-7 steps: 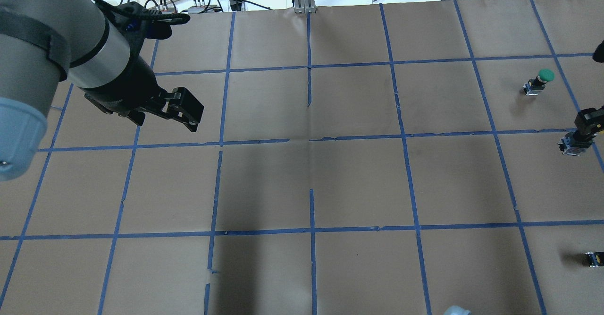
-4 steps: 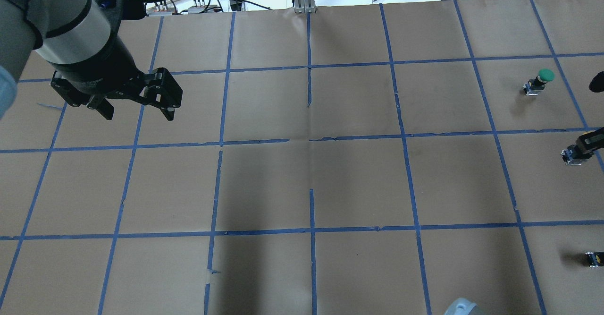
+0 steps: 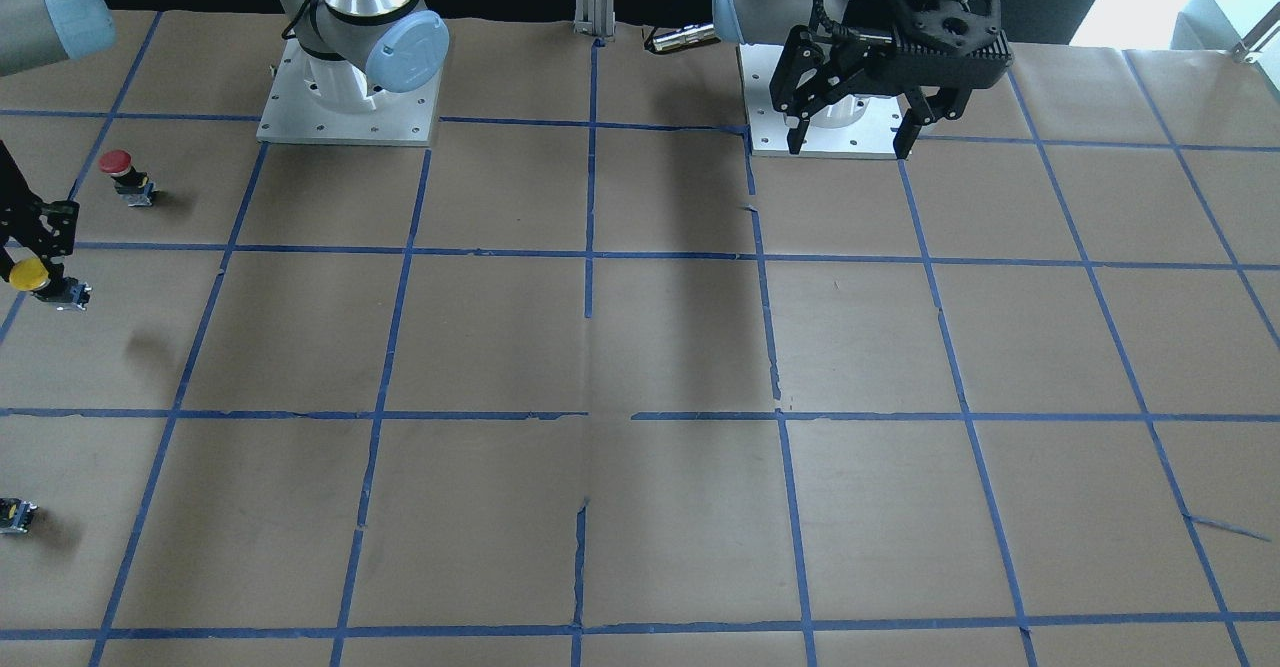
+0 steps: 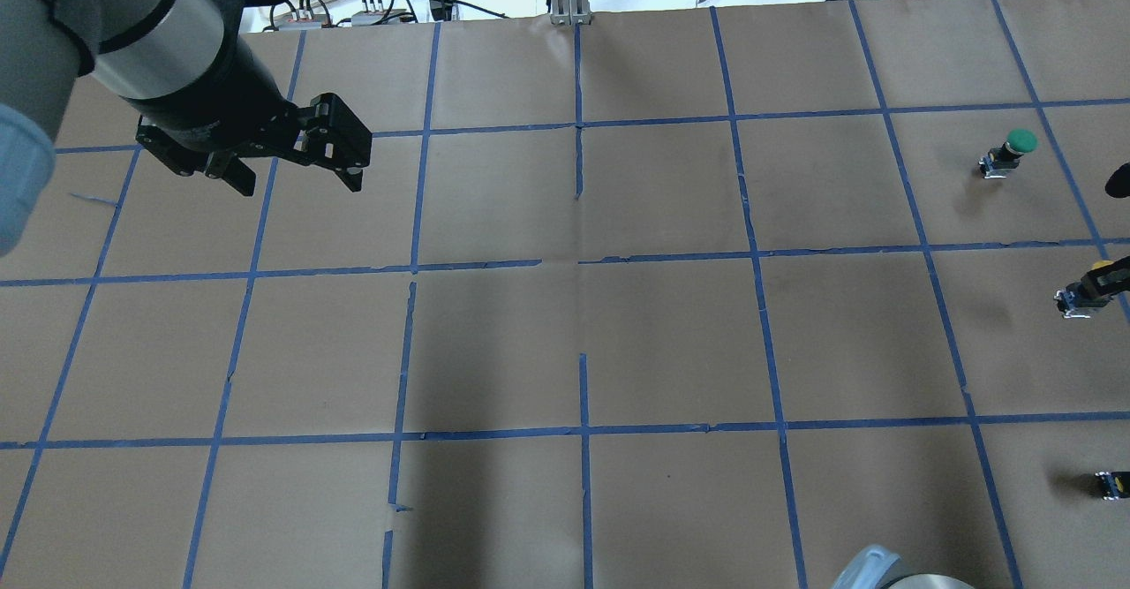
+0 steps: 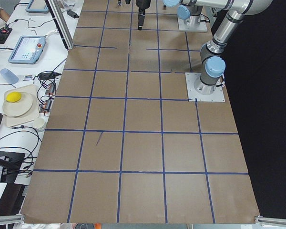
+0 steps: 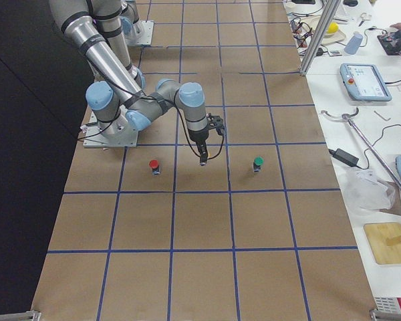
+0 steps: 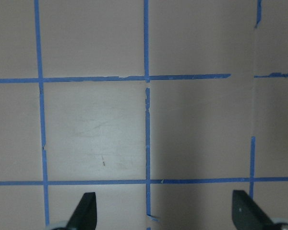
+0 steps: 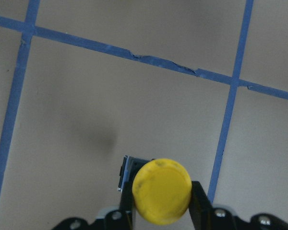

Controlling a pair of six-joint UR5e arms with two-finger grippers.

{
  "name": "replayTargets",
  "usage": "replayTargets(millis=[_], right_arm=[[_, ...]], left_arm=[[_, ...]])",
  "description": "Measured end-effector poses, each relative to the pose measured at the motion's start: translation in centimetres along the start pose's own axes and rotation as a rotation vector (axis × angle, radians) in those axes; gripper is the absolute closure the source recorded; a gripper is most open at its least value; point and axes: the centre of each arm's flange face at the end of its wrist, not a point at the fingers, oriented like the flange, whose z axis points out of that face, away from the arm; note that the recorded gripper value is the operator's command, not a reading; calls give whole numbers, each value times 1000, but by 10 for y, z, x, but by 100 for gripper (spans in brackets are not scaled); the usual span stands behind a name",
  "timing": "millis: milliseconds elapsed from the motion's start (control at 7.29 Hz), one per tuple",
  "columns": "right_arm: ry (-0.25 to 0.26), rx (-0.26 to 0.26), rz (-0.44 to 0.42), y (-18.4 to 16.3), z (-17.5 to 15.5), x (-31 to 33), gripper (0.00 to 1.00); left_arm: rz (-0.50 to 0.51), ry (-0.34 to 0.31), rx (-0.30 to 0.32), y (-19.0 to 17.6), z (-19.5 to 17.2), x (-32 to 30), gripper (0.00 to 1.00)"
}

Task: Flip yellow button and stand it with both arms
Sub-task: 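Lower the yellow button upright onto the table with the right gripper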

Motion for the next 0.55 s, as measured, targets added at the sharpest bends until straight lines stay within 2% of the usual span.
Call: replayTargets(millis=[274,548], right_arm=[[-14,37,9,0,11,-2,84],[-13,74,11,-1,16,-6,84]], left_arm=[[-8,-26,18,-19,-6,-3,0],[0,-25,1,-22,-4,-1,0]])
